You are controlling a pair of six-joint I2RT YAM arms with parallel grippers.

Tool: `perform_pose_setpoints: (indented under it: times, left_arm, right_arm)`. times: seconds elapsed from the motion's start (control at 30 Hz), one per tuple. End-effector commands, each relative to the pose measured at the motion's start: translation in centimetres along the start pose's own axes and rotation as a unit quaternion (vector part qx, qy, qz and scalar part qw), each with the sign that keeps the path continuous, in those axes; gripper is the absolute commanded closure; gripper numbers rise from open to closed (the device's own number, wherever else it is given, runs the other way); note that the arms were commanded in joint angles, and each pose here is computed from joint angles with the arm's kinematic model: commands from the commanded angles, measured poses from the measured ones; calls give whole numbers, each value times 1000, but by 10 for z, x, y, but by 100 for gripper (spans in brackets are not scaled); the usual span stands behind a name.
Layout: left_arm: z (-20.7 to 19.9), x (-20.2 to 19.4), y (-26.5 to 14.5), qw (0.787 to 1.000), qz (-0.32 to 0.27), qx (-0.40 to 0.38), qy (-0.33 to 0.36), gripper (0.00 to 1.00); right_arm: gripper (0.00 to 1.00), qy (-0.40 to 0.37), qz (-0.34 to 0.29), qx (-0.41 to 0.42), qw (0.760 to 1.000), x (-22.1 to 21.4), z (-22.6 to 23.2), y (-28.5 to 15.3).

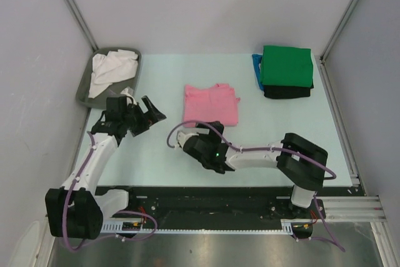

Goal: Fold and stack the t-shirts

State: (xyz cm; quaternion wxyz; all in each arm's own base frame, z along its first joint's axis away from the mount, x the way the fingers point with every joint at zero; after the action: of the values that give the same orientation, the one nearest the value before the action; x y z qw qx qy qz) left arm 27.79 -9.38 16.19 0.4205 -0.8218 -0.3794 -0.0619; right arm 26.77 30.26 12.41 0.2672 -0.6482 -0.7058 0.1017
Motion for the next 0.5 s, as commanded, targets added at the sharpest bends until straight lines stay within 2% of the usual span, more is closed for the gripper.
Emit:
perform_pose_setpoints:
  times: [0.0,0.03,0.27,0.47]
  left_arm:
    - [12,8,-8,1000,17,6,2,0]
    - [24,16,-8,1000,11,23,-14,0]
    - [36,20,-1,999,17,15,-23,0]
    - [40,20,3,999,16,18,-24,0]
  right_arm:
    - [0,-52,4,-71,996,-13,-2,-8]
    - [0,-46,-10,-78,996,-12,0,-7]
    - [0,-43,-26,-85,995,-31,21,28]
    - [0,-83,-53,-82,992,-27,38,64]
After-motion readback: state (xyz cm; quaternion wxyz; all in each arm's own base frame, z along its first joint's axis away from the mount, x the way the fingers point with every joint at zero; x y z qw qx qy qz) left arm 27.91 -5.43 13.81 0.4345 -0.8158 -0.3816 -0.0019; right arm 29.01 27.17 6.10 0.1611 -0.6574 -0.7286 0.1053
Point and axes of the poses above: each gripper's point midway between its finger pads, its own y axis out along the fingers, its own z axis along the line the jaws close on, x = y × z, the point moved 2 cm from there along -y, back along the fingers, and after that the axes turned 6 degrees about -y, right-handed, at the moved point
